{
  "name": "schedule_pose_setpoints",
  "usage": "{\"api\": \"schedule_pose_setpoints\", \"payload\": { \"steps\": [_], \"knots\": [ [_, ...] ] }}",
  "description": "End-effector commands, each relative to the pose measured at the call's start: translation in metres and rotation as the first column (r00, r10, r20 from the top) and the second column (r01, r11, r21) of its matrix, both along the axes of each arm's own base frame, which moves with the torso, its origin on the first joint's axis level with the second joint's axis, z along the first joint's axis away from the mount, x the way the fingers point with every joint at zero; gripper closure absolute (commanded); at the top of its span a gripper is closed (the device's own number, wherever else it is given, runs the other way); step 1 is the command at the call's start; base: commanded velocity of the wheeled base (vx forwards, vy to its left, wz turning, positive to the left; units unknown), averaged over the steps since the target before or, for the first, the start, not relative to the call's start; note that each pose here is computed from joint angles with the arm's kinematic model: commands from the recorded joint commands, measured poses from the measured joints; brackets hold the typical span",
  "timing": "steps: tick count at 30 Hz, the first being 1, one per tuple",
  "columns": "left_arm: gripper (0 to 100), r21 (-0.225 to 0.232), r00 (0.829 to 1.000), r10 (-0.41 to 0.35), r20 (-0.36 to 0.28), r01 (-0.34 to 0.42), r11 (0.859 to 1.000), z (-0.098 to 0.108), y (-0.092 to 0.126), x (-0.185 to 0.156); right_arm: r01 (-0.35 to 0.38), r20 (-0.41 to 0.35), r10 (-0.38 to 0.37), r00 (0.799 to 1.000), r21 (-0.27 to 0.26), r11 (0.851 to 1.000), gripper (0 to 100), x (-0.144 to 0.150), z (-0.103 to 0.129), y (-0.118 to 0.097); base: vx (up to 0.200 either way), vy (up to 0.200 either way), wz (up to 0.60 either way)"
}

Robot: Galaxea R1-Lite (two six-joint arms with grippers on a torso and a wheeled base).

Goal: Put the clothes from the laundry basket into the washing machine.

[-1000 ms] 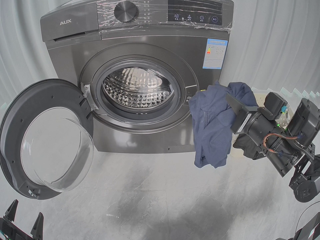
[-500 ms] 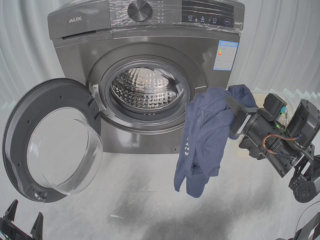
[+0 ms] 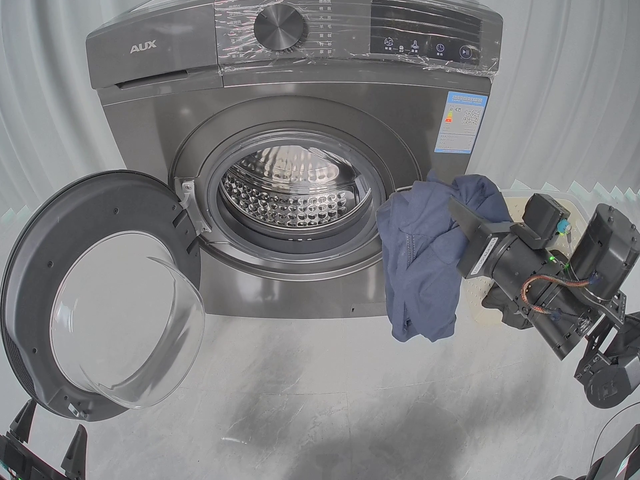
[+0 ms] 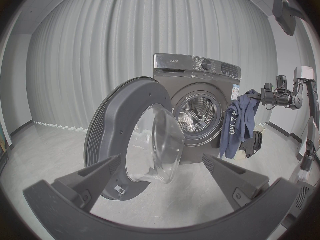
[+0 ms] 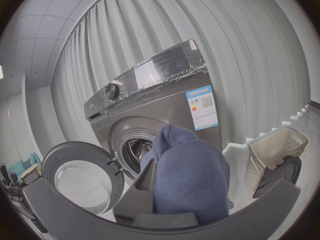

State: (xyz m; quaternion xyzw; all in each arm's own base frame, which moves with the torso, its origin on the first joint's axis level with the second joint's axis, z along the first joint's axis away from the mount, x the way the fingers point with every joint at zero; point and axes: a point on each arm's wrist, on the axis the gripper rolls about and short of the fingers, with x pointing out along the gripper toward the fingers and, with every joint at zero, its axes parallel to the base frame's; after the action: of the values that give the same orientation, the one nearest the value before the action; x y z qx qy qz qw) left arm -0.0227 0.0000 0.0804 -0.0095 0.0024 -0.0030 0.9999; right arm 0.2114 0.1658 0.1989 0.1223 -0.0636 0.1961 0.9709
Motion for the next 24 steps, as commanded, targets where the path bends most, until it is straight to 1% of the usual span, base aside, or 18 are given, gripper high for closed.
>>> {"api": "schedule_pose_setpoints", "payload": {
  "steps": [1,4,6,9,10,12,14,15,16,17,18,19,20,21,22,24],
  "knots": [
    [0,0.002,1.000,0.000,0.002,0.000,1.000,-0.005,0.000,0.000,-0.010,-0.014,0.010,1.000,-0.011,1.000,100,0.001,-0.005,0.004,0.000,0.000,0.00],
    [0,0.014,1.000,0.009,0.002,-0.009,1.000,-0.005,0.000,0.000,-0.016,-0.014,0.016,1.000,-0.011,1.000,100,0.001,-0.005,0.006,0.000,0.000,0.00],
    [0,0.014,1.000,0.009,0.000,-0.009,1.000,-0.005,0.000,0.000,-0.018,-0.010,0.018,1.000,-0.014,1.000,100,0.005,-0.004,0.010,0.000,0.000,0.00],
    [0,0.014,1.000,0.010,0.000,-0.010,1.000,-0.005,0.000,0.000,-0.042,-0.024,0.041,0.999,-0.025,0.999,100,0.007,-0.006,0.022,0.000,0.000,0.00],
    [0,0.013,1.000,0.010,0.000,-0.010,1.000,-0.005,0.000,0.000,-0.062,-0.036,0.061,0.998,-0.035,0.997,100,0.006,-0.011,0.029,0.000,0.000,0.00],
    [0,0.008,1.000,0.011,-0.001,-0.011,1.000,-0.006,0.000,0.000,-0.087,-0.044,0.086,0.995,-0.033,0.996,100,0.005,-0.015,0.040,0.000,0.000,0.00],
    [0,0.008,1.000,0.011,0.000,-0.011,1.000,-0.005,0.000,0.000,-0.094,-0.044,0.092,0.995,-0.031,0.995,100,0.005,-0.015,0.043,0.000,0.000,0.00],
    [0,0.019,1.000,0.010,0.000,-0.010,1.000,-0.005,0.000,0.000,-0.085,-0.051,0.084,0.995,-0.028,0.996,100,0.008,-0.018,0.049,0.000,0.000,0.00],
    [0,0.019,1.000,0.010,0.003,-0.011,1.000,-0.005,0.000,0.000,-0.087,-0.054,0.086,0.995,-0.028,0.996,100,0.009,-0.019,0.051,0.000,0.000,0.00],
    [0,0.008,0.999,0.004,0.038,-0.005,1.000,0.001,0.000,-0.001,-0.088,-0.056,0.087,0.995,-0.023,0.996,100,0.011,-0.020,0.053,0.000,0.000,0.00],
    [0,0.004,0.999,0.001,0.054,-0.002,1.000,0.004,0.000,-0.002,-0.088,-0.055,0.087,0.995,-0.021,0.996,100,0.011,-0.020,0.053,0.000,0.000,0.00],
    [0,-0.001,0.985,-0.029,0.172,0.030,1.000,0.033,-0.001,-0.010,-0.089,-0.049,0.088,0.995,-0.010,0.996,100,0.012,-0.019,0.054,0.000,0.000,0.00],
    [0,0.007,0.973,-0.060,0.223,0.060,0.998,0.049,-0.001,-0.016,-0.090,-0.044,0.090,0.995,-0.006,0.996,100,0.012,-0.018,0.054,0.000,0.000,0.00],
    [0,0.018,0.966,-0.100,0.240,0.098,0.995,0.064,-0.002,-0.020,-0.090,-0.041,0.090,0.995,-0.003,0.996,100,0.013,-0.017,0.055,0.000,0.000,0.00],
    [0,0.028,0.968,-0.127,0.217,0.124,0.992,0.071,-0.003,-0.019,-0.092,-0.038,0.091,0.995,-0.001,0.996,100,0.013,-0.017,0.056,0.000,0.000,0.00],
    [0,0.041,0.972,-0.185,0.146,0.181,0.983,0.077,-0.005,-0.012,-0.105,-0.045,0.105,0.993,-0.004,0.994,100,0.014,-0.021,0.064,0.000,0.000,0.00]
  ]
}}
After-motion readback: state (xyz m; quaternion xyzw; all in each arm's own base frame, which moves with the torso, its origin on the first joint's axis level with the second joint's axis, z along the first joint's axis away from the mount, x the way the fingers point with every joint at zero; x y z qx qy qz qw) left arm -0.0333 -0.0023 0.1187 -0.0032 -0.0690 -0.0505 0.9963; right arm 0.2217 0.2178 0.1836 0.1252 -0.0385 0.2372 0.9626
